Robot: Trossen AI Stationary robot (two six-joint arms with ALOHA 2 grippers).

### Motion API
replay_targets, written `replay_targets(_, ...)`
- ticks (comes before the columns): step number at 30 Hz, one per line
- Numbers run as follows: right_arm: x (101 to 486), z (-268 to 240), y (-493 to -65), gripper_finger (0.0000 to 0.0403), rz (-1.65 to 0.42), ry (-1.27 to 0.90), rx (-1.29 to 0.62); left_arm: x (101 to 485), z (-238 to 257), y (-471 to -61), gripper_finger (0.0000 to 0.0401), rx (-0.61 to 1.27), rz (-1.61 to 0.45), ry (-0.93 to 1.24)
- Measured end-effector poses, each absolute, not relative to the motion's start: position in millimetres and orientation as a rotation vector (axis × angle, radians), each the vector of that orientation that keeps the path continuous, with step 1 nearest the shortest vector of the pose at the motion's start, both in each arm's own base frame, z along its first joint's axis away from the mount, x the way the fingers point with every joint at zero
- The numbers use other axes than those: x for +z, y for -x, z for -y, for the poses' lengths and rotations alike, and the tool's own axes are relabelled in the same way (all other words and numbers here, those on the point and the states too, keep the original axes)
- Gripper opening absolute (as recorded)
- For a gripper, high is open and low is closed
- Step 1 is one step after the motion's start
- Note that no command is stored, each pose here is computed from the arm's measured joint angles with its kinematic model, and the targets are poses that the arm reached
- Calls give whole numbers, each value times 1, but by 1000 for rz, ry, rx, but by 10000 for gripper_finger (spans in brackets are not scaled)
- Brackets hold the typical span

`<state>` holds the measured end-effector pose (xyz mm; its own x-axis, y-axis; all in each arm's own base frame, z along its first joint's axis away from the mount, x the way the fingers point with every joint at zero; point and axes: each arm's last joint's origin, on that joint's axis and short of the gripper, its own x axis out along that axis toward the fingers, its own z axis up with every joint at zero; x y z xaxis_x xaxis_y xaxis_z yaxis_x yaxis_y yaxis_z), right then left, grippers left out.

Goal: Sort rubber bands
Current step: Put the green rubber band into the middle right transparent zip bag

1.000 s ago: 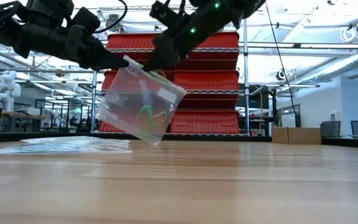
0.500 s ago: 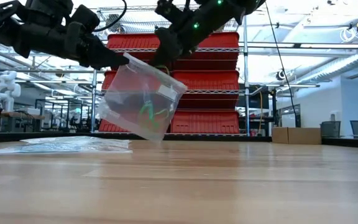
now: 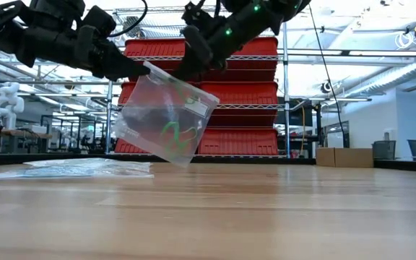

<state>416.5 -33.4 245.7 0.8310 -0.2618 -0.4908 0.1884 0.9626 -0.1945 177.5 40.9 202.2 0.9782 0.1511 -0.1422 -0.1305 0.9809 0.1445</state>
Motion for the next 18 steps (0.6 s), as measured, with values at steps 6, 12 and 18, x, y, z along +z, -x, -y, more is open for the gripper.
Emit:
replay_targets(6, 247, 31, -416, 155, -531, 106, -241, 202, -41, -178, 2, 143, -153, -135)
replay_targets(12, 275, 21, -405, 201, -466, 101, -224, 202, -41, -178, 2, 142, -154, -137)
replay_targets(18, 302, 4, -373, 135, -548, 74, -193, 202, -40, -178, 2, 141, -156, -125)
